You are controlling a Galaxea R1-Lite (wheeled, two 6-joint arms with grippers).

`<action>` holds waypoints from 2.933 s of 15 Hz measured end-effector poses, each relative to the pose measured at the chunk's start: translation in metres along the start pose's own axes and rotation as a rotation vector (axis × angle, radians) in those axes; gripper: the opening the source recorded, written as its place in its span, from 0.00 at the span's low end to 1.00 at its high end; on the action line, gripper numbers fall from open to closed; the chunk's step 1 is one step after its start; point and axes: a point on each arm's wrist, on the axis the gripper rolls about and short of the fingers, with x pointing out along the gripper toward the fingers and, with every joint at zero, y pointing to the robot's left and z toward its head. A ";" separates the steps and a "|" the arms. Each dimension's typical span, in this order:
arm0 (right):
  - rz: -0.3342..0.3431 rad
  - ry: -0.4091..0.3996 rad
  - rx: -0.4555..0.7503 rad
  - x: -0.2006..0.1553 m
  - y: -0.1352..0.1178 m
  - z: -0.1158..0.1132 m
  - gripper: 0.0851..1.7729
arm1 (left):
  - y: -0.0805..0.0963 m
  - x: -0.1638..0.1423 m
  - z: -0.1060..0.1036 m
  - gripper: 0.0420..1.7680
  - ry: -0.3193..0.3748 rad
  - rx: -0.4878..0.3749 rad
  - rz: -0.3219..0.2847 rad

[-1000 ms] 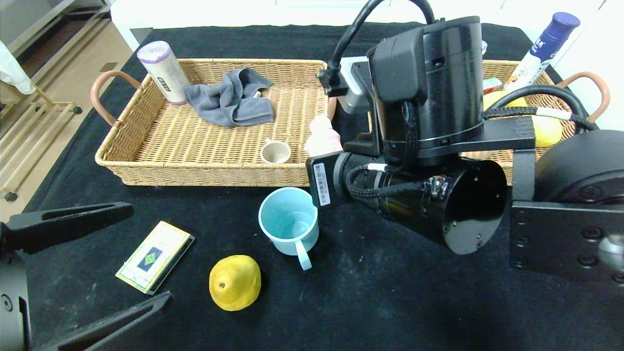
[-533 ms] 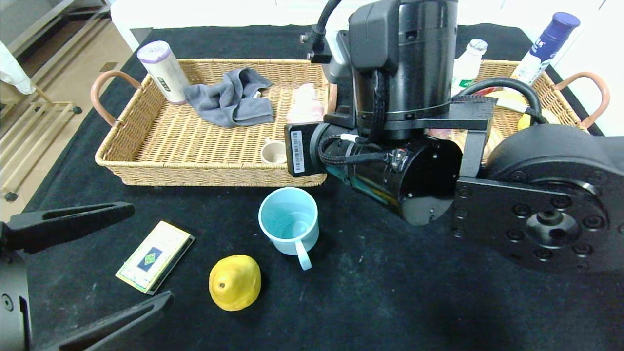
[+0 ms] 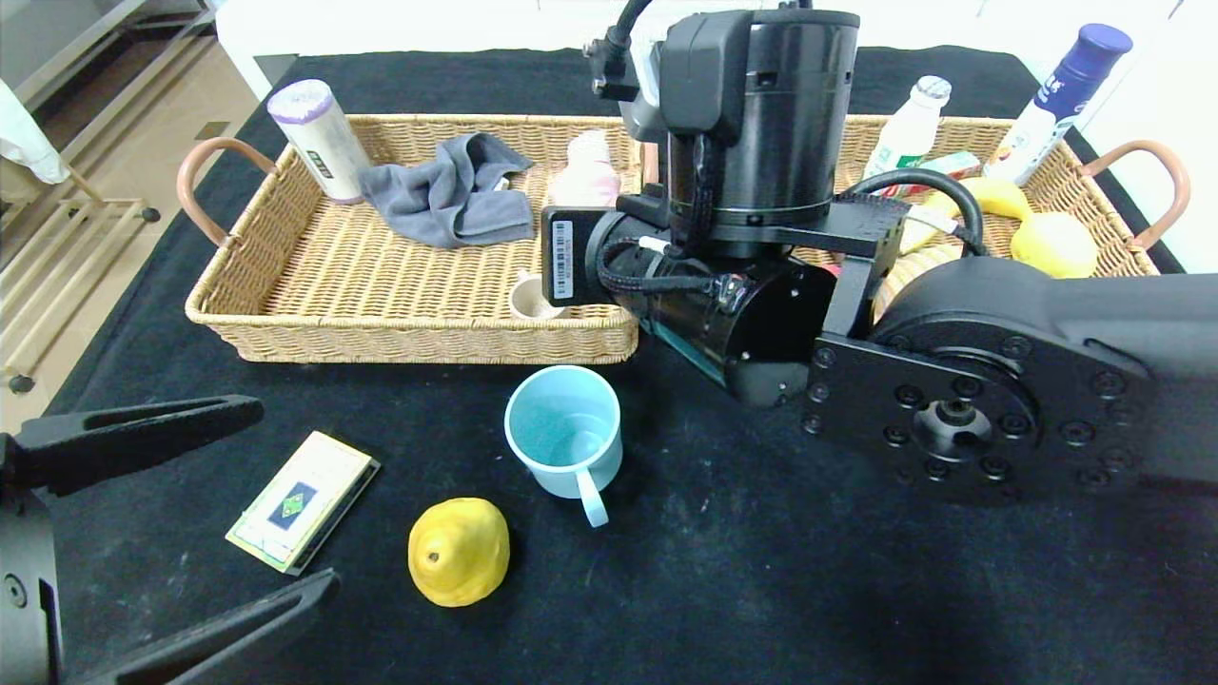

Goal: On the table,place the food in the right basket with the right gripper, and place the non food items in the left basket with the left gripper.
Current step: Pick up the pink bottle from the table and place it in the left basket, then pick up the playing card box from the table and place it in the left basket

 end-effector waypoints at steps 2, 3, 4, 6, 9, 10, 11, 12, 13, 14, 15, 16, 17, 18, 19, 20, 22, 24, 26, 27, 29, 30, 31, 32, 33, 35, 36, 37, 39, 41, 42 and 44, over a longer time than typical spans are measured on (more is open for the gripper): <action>-0.004 0.000 -0.001 0.004 -0.002 -0.002 0.44 | 0.000 0.000 0.000 0.97 0.000 0.000 -0.001; -0.004 -0.003 0.001 0.006 -0.002 -0.003 0.44 | 0.000 0.000 0.000 0.97 0.000 0.000 -0.001; -0.002 -0.007 0.002 0.008 -0.003 -0.004 0.44 | 0.000 0.000 0.000 0.97 0.001 0.000 -0.001; -0.007 -0.013 0.004 0.011 -0.005 -0.006 0.44 | 0.000 0.000 0.000 0.97 0.002 0.000 0.000; -0.011 -0.013 0.001 0.015 -0.005 -0.008 0.44 | 0.000 0.000 0.000 0.97 0.001 -0.001 0.000; -0.010 -0.015 0.001 0.016 -0.005 -0.009 0.44 | 0.000 0.000 0.000 0.97 0.002 -0.001 0.000; -0.010 -0.019 0.003 0.018 -0.004 -0.009 0.44 | 0.000 0.000 0.000 0.97 0.002 -0.001 0.000; -0.009 -0.023 0.003 0.020 -0.003 -0.009 0.44 | 0.000 0.000 0.000 0.97 0.001 -0.001 0.001; -0.010 -0.025 0.001 0.022 -0.002 -0.010 0.44 | 0.000 0.000 0.000 0.97 0.001 -0.001 0.001; -0.013 -0.026 0.000 0.025 -0.003 -0.011 0.44 | 0.000 0.000 0.000 0.97 0.001 -0.001 0.001; -0.015 -0.025 -0.002 0.027 -0.003 -0.013 0.44 | 0.000 0.000 0.000 0.97 0.001 -0.001 0.001; -0.015 -0.024 -0.003 0.028 -0.003 -0.014 0.44 | 0.000 0.000 0.000 0.97 0.001 0.000 0.000; -0.017 -0.023 -0.004 0.029 -0.003 -0.015 0.44 | 0.000 0.000 0.000 0.97 0.001 0.000 0.001; -0.018 -0.023 -0.006 0.030 -0.003 -0.016 0.44 | 0.000 0.000 0.000 0.97 0.001 0.000 0.001; -0.018 -0.023 -0.006 0.031 -0.003 -0.016 0.44 | 0.000 0.000 0.000 0.97 0.001 0.000 0.001; -0.019 -0.023 -0.012 0.031 -0.003 -0.016 0.44 | 0.000 0.000 0.000 0.97 0.001 -0.001 0.001; -0.023 -0.023 -0.013 0.032 -0.004 -0.017 0.50 | 0.000 0.000 0.000 0.97 0.001 -0.001 0.001; -0.023 -0.023 -0.014 0.032 -0.005 -0.017 0.61 | 0.000 0.000 -0.001 0.97 0.003 -0.002 0.000; -0.025 -0.024 -0.017 0.033 -0.005 -0.017 0.69 | 0.000 0.001 -0.001 0.97 0.005 -0.003 0.000; -0.025 -0.024 -0.018 0.032 -0.005 -0.016 0.72 | 0.000 0.001 -0.001 0.97 0.007 -0.003 -0.001; -0.025 -0.027 -0.020 0.031 -0.005 -0.015 0.78 | 0.000 0.001 -0.002 0.97 0.009 -0.004 -0.001; -0.025 -0.028 -0.020 0.030 -0.005 -0.013 0.80 | 0.000 0.001 -0.002 0.97 0.009 -0.003 -0.002; -0.025 -0.030 -0.020 0.028 -0.005 -0.011 0.82 | 0.000 0.001 -0.002 0.97 0.010 -0.004 -0.002; -0.024 -0.030 -0.023 0.025 -0.005 -0.009 0.83 | 0.000 0.002 -0.002 0.97 0.011 -0.005 -0.002; -0.022 -0.027 -0.025 0.022 -0.004 -0.008 0.85 | 0.000 0.002 -0.003 0.97 0.012 -0.005 -0.002; -0.027 -0.022 -0.027 0.017 -0.004 -0.006 0.87 | 0.000 0.002 -0.003 0.97 0.014 -0.006 -0.003; -0.030 -0.015 -0.032 0.013 -0.005 -0.006 0.89 | 0.000 0.002 -0.003 0.97 0.015 -0.007 -0.003; -0.029 -0.006 -0.035 0.009 -0.006 -0.006 0.89 | 0.000 0.002 -0.003 0.97 0.015 -0.007 -0.003; -0.031 0.017 -0.047 -0.002 -0.010 -0.007 0.91 | 0.000 0.002 -0.003 0.97 0.019 -0.010 -0.003; -0.020 0.044 -0.059 -0.018 -0.017 -0.007 0.92 | 0.001 0.003 -0.002 0.97 0.019 -0.014 -0.001; -0.005 0.061 -0.065 -0.028 -0.021 -0.007 0.93 | 0.002 0.004 -0.001 0.97 0.022 -0.016 0.012; 0.043 0.094 -0.074 -0.052 -0.031 -0.008 0.93 | 0.004 0.007 -0.001 0.97 0.036 -0.019 0.052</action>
